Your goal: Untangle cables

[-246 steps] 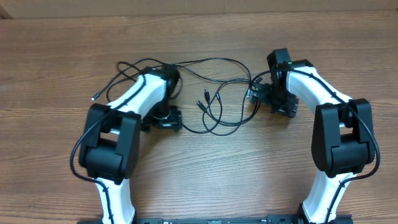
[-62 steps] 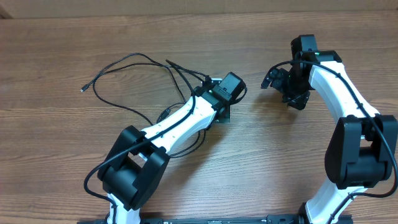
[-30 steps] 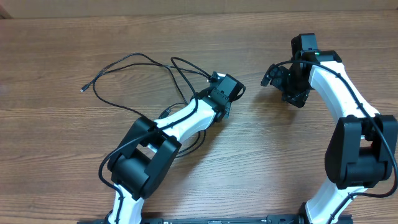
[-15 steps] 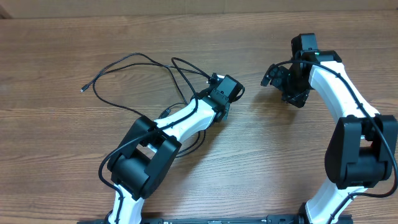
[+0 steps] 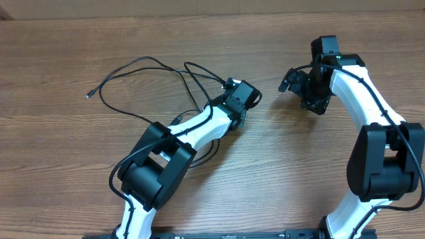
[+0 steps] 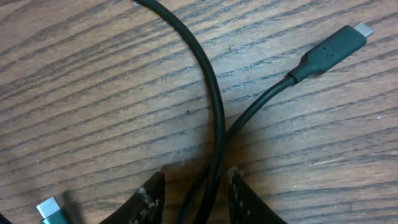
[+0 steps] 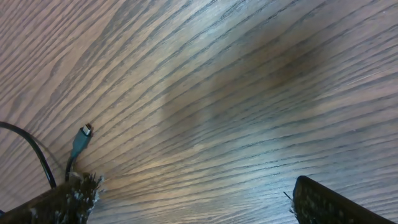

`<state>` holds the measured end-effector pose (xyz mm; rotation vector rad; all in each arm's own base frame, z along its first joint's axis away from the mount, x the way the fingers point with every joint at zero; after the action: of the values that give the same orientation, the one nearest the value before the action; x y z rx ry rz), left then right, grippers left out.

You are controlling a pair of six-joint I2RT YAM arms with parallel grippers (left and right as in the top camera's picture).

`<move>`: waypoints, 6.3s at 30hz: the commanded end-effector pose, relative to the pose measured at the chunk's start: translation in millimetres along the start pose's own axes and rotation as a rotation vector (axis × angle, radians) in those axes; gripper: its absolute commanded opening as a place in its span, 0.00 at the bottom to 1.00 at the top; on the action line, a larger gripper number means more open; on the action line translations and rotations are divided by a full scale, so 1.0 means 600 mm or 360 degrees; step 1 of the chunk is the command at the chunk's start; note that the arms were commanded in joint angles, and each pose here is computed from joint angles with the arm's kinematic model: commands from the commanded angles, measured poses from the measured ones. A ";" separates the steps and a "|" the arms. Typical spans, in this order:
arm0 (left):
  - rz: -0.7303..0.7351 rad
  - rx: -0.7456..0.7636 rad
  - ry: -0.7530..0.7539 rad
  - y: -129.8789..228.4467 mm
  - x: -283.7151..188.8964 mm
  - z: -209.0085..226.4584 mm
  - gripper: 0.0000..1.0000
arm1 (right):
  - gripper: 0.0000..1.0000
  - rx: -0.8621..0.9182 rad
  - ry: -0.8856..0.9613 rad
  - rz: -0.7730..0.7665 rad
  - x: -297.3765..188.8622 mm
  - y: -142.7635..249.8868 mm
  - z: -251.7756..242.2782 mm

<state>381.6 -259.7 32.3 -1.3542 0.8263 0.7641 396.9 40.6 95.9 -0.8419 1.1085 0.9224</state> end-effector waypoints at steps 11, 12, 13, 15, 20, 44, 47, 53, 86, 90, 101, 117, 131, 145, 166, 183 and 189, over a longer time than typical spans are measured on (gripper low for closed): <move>0.0034 0.0023 -0.0048 0.013 0.017 0.009 0.25 | 1.00 -0.0005 0.0006 -0.0021 -0.003 -0.006 0.001; 0.0034 0.0023 -0.0048 0.013 0.017 0.009 0.23 | 1.00 -0.0005 0.0005 -0.0021 -0.003 -0.006 0.001; 0.0034 0.0023 -0.0048 0.013 0.017 0.009 0.20 | 1.00 -0.0005 0.0005 -0.0021 -0.003 -0.006 0.001; 0.0034 0.0023 -0.0047 0.013 0.017 0.009 0.14 | 1.00 -0.0005 0.0005 -0.0021 -0.003 -0.006 0.001; 0.0034 0.0024 -0.0047 0.013 0.018 0.009 0.13 | 1.00 -0.0005 0.0006 -0.0021 -0.003 -0.006 0.001; 0.0050 -0.0002 -0.0054 0.014 0.019 0.015 0.69 | 1.00 -0.0005 0.0005 -0.0021 -0.003 -0.006 0.001; 0.0078 -0.0079 -0.0027 0.013 0.022 0.019 0.64 | 1.00 -0.0005 0.0005 -0.0021 -0.003 -0.006 0.001; 0.0117 -0.0152 0.0032 0.004 0.032 0.034 0.31 | 1.00 -0.0005 0.0006 -0.0021 -0.003 -0.006 0.001; 0.0205 -0.0196 0.0162 0.006 0.036 0.032 0.32 | 1.00 -0.0005 0.0006 -0.0021 -0.003 -0.006 0.001; 0.0205 -0.0195 0.0163 0.007 0.035 0.032 0.32 | 1.00 -0.0005 0.0006 -0.0021 -0.003 -0.006 0.001; 0.0205 -0.0196 0.0163 0.006 0.036 0.032 0.33 | 1.00 -0.0005 0.0005 -0.0021 -0.003 -0.006 0.001; 0.0209 -0.0195 0.0160 0.007 0.035 0.032 0.36 | 1.00 -0.0005 0.0005 -0.0021 -0.003 -0.006 0.001; 0.0188 -0.0095 0.0177 0.003 0.032 0.029 0.32 | 1.00 -0.0005 0.0005 -0.0021 -0.003 -0.006 0.001; -0.0026 -0.0095 0.0278 -0.083 -0.140 0.048 0.04 | 1.00 -0.0005 0.0005 -0.0021 -0.003 -0.006 0.001; -0.1073 -0.0390 0.0649 -0.174 -0.623 0.187 0.04 | 1.00 -0.0005 0.0005 -0.0021 -0.003 -0.006 0.001; -0.1176 -0.0650 0.0591 -0.078 -0.725 0.297 0.04 | 1.00 -0.0005 0.0005 -0.0021 -0.003 -0.006 0.001; -0.0885 -0.0898 -0.0031 -0.037 -0.626 0.355 0.04 | 1.00 -0.0005 0.0006 -0.0021 -0.003 -0.006 0.001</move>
<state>212.8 -71.3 383.7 -1.9248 0.3915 0.4028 396.9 40.2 95.8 -0.8434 1.1102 0.9204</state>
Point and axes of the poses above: each gripper's point midway between its finger pads, its own x axis out along the fingers, its own z axis along the line the jaws close on, y = z × x, the point moved 3 cm from there along -x, back along the fingers, and after that the axes turned 8 degrees about -x, right-handed, at the moved point
